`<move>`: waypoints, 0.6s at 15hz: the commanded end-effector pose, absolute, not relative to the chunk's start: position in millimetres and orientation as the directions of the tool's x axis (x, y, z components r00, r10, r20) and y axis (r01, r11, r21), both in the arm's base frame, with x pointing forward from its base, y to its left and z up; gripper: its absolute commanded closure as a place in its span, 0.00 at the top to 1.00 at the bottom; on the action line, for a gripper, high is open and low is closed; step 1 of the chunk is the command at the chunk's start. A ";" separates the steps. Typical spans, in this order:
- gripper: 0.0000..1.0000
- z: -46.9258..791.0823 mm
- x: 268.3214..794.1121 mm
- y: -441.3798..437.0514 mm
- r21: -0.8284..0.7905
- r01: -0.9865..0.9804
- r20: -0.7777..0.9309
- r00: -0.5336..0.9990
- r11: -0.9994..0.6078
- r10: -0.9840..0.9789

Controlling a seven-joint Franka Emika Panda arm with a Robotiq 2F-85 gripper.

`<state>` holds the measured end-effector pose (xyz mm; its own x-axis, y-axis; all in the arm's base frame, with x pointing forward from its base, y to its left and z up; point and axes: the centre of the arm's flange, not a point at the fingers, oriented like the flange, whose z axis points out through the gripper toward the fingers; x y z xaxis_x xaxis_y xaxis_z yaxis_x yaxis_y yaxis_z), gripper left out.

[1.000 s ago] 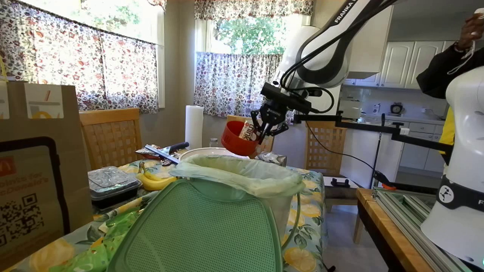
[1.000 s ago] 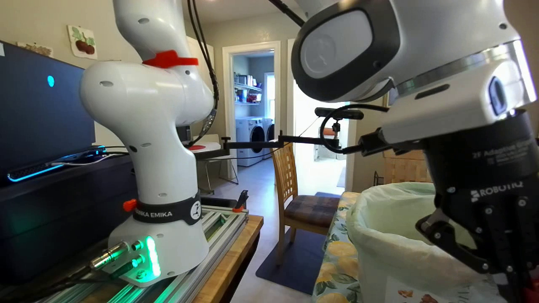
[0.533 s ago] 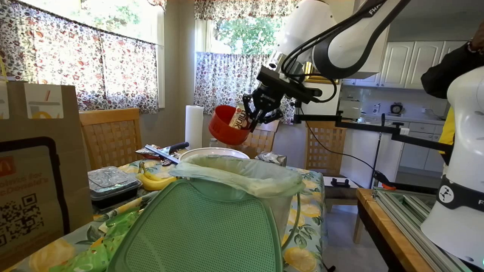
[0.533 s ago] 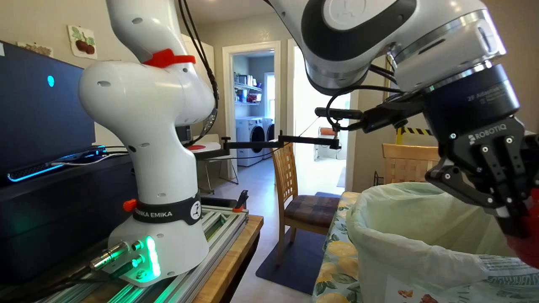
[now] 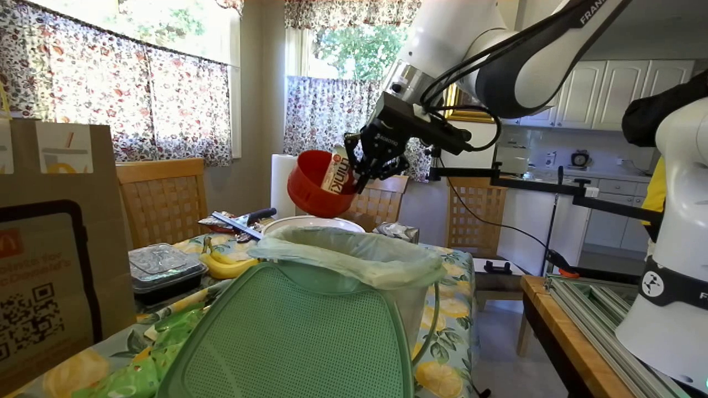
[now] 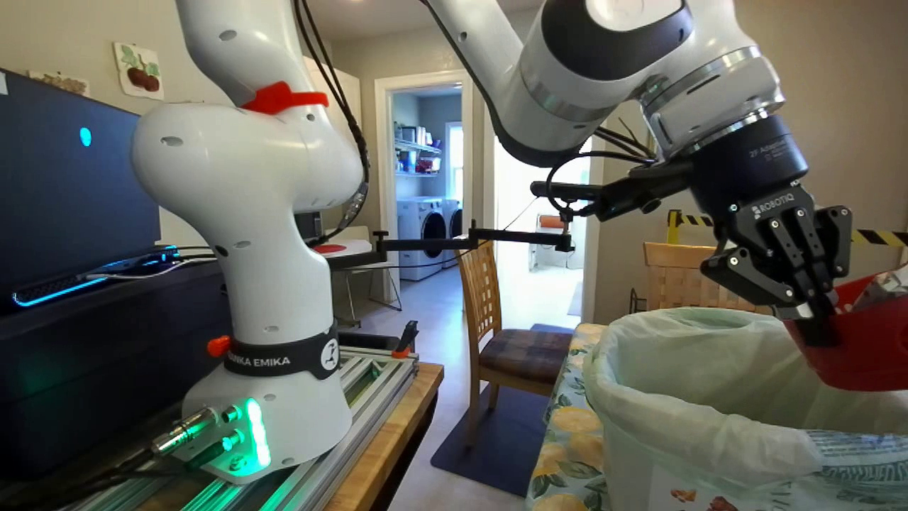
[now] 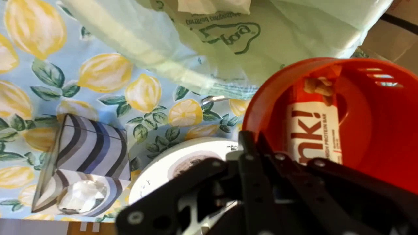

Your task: Move the bin forwards then tilt the red lid over the bin to put the box in the lid into the bin.

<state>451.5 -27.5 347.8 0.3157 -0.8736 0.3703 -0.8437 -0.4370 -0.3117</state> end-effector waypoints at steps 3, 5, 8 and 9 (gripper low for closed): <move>0.01 324.6 461.2 -2.3 -0.326 -0.813 0.514 0.275 -0.481 -0.813; 0.01 318.3 459.0 2.3 -0.327 -0.804 0.548 0.267 -0.496 -0.793; 0.01 335.6 449.5 2.2 -0.309 -0.798 0.548 0.295 -0.518 -0.783; 0.03 332.7 448.7 4.2 -0.309 -0.799 0.549 0.294 -0.517 -0.783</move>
<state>448.7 4.3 332.6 0.2940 -0.7826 0.5488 -0.7986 -0.5166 -0.3088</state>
